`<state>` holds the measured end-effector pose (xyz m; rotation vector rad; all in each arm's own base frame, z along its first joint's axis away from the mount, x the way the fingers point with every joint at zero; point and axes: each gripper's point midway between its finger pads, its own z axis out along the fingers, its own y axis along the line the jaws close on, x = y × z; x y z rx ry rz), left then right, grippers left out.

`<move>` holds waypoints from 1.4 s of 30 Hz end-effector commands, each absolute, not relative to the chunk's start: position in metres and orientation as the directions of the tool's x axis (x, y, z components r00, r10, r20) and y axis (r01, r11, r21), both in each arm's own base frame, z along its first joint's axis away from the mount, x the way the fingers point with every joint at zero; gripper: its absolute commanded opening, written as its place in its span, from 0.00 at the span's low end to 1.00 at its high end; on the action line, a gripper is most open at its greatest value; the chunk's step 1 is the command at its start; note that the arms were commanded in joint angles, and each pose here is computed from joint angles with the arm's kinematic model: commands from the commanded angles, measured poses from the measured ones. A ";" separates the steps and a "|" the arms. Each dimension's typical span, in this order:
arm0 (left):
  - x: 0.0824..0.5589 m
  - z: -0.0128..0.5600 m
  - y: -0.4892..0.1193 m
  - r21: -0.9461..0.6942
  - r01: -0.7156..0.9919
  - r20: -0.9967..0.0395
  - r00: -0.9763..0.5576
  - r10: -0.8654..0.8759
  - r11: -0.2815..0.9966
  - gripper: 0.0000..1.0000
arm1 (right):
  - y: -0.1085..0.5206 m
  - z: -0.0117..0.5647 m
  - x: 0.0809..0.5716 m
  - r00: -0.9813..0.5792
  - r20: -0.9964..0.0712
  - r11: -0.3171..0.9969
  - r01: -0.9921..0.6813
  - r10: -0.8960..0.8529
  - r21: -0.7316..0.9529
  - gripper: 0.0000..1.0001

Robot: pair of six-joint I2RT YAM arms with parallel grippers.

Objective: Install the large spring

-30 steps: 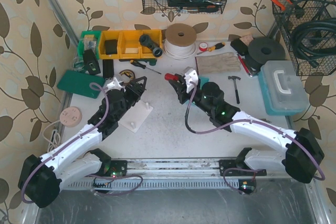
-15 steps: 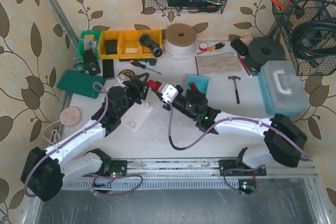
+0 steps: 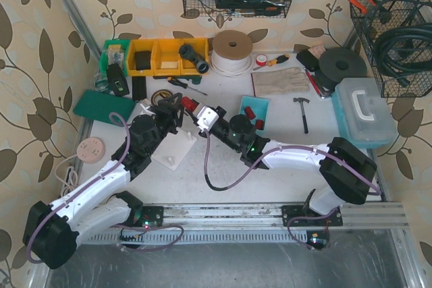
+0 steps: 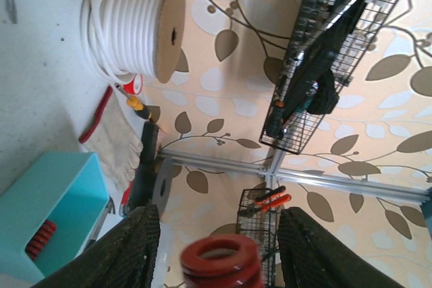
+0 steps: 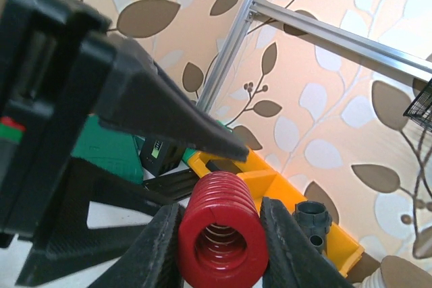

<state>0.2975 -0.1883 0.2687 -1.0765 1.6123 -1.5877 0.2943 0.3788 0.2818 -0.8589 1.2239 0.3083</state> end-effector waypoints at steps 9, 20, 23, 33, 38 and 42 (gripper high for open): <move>0.303 0.275 -0.191 -0.989 -0.126 0.128 -0.465 -0.876 -0.078 0.46 | 0.385 0.311 0.286 0.422 -0.890 0.679 -0.603 -0.173 -0.419 0.00; 0.296 0.271 -0.191 -0.985 -0.138 0.158 -0.485 -0.860 -0.104 0.33 | 0.389 0.302 0.288 0.413 -0.891 0.673 -0.607 -0.186 -0.422 0.00; 0.296 0.268 -0.192 -0.983 -0.148 0.168 -0.490 -0.855 -0.108 0.28 | 0.391 0.298 0.288 0.411 -0.893 0.667 -0.615 -0.184 -0.421 0.00; 0.293 0.257 -0.211 -0.972 -0.222 0.200 -0.586 -0.785 -0.082 0.49 | 0.389 0.297 0.283 0.435 -0.882 0.655 -0.614 -0.183 -0.439 0.00; 0.290 0.253 -0.204 -0.972 -0.223 0.199 -0.584 -0.787 -0.080 0.47 | 0.390 0.298 0.278 0.453 -0.873 0.636 -0.623 -0.182 -0.456 0.00; 0.290 0.258 -0.197 -0.974 -0.203 0.202 -0.584 -0.786 -0.099 0.42 | 0.391 0.294 0.275 0.448 -0.877 0.621 -0.641 -0.174 -0.451 0.00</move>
